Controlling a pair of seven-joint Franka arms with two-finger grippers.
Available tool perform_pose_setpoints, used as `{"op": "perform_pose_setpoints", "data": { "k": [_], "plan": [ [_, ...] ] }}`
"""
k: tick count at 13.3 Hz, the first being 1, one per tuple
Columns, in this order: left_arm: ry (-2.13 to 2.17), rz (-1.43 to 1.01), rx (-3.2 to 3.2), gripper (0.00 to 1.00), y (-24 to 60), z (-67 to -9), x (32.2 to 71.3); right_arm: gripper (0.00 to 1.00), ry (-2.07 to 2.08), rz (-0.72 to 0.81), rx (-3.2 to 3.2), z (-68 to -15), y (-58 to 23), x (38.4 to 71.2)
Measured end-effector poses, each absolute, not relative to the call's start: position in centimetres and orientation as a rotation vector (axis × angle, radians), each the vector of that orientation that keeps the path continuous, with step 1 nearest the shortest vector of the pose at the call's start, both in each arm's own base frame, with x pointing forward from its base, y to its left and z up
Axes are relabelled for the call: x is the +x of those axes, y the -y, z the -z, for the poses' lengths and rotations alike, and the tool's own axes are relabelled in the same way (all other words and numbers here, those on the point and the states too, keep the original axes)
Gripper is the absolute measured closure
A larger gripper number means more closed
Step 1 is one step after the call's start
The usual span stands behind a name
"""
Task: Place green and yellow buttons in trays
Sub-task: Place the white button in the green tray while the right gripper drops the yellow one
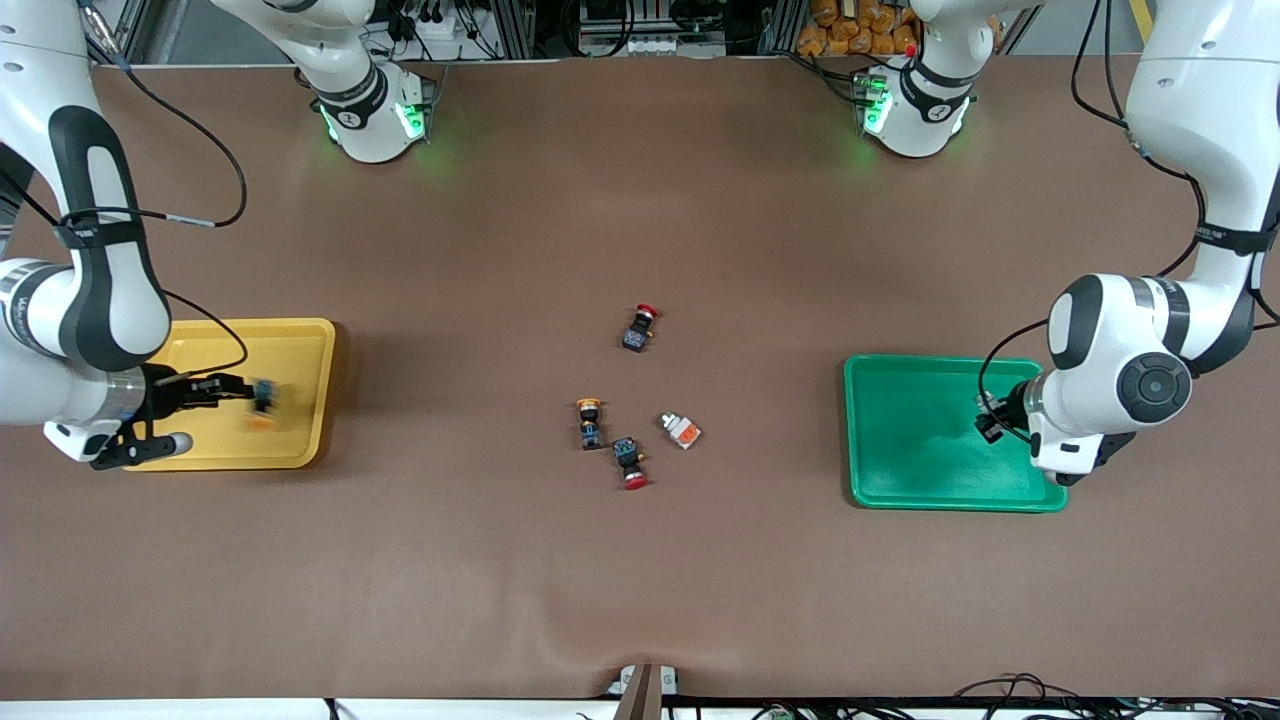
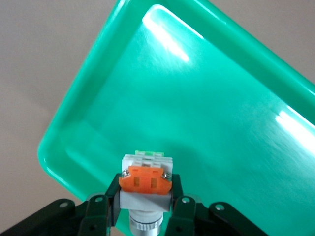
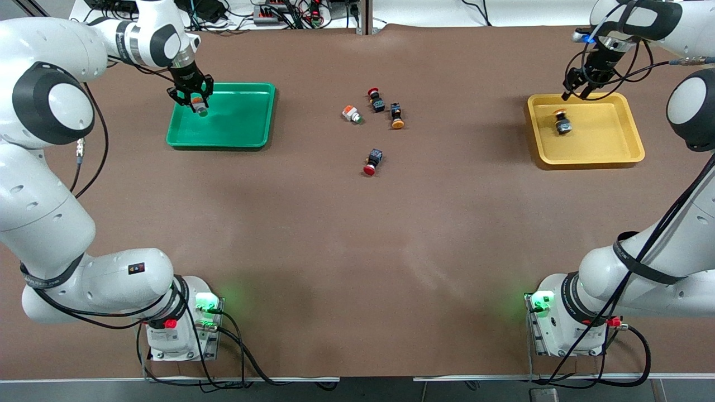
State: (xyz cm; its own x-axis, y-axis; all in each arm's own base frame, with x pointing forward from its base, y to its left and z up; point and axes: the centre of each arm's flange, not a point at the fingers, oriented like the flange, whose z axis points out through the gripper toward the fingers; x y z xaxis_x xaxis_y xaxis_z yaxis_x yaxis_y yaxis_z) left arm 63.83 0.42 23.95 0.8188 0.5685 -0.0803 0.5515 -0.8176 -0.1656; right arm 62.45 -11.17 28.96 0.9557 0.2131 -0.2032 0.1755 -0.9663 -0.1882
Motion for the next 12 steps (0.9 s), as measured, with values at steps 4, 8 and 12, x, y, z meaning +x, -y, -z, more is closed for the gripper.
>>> {"op": "perform_pose_setpoints", "data": {
  "k": [4, 8, 12],
  "plan": [
    [0.871, -0.173, -2.878, 0.52, -0.6, -22.5, 65.1, 0.00, 0.431, -0.303, -2.926, -29.6, 4.0, 63.9],
    [0.865, -0.136, -2.896, 0.14, 1.0, -24.3, 65.9, 0.00, 0.408, -0.276, -2.929, -30.0, -5.6, 65.1],
    [0.831, -0.092, -2.950, 0.00, 5.9, -27.4, 66.2, 0.00, 0.510, -0.204, -2.939, -28.0, -14.4, 65.0]
  ]
}}
